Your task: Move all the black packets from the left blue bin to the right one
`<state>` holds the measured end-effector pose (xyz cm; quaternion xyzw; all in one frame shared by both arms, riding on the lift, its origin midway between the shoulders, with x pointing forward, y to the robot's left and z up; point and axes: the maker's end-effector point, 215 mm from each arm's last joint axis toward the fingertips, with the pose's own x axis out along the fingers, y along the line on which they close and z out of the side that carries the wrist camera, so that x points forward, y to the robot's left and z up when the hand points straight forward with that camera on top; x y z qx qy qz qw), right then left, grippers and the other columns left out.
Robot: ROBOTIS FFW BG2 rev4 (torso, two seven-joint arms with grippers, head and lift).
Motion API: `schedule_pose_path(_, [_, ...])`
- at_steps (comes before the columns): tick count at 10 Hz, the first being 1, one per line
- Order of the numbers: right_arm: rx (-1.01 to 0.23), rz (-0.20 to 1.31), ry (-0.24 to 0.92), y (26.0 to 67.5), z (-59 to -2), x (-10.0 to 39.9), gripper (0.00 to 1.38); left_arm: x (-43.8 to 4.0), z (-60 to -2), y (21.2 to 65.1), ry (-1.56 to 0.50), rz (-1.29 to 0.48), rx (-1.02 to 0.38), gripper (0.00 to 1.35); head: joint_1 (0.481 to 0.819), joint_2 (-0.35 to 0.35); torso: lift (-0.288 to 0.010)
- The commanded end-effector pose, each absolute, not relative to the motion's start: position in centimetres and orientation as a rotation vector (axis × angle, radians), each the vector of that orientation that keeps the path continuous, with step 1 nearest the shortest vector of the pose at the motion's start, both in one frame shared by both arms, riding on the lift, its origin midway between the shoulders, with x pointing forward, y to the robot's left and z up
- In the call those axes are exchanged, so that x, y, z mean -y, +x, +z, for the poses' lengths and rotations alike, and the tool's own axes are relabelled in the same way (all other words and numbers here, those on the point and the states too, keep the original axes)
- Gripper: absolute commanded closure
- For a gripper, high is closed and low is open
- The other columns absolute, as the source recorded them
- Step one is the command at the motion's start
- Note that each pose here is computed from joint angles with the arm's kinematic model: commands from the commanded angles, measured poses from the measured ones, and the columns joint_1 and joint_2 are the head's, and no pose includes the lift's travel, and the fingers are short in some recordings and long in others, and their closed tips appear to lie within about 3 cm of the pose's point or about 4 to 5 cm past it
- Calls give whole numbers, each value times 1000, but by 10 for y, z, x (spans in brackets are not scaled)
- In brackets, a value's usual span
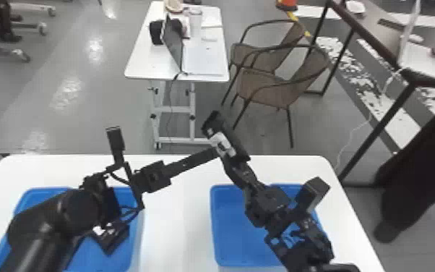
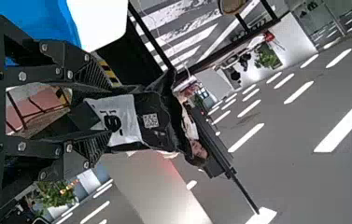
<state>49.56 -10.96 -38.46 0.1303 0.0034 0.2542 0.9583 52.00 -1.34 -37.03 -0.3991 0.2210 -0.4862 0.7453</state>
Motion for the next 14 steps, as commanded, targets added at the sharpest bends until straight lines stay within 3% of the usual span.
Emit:
schedule_pose_path(1, [-35, 489, 283, 494, -396, 121, 1283, 6, -378, 519, -886, -1036, -475, 478, 695, -133, 0])
schedule_pose_path(2, [-88, 445, 293, 489, -411, 138, 1283, -5, -382, 518, -854, -1016, -459, 295, 695, -135, 0])
schedule_pose_path(6, [-292, 239, 347, 459, -477, 219, 1283, -101, -391, 519, -721, -779, -355, -2, 695, -142, 0])
schedule_pose_path(11, [-494, 148, 528, 431, -540, 249, 1283, -180, -364, 528, -474, -594, -121, 45, 695, -101, 0])
schedule_pose_path(14, [-591, 109, 609, 413, -562, 265, 1280, -187, -351, 531, -282, -533, -146, 91, 695, -78, 0])
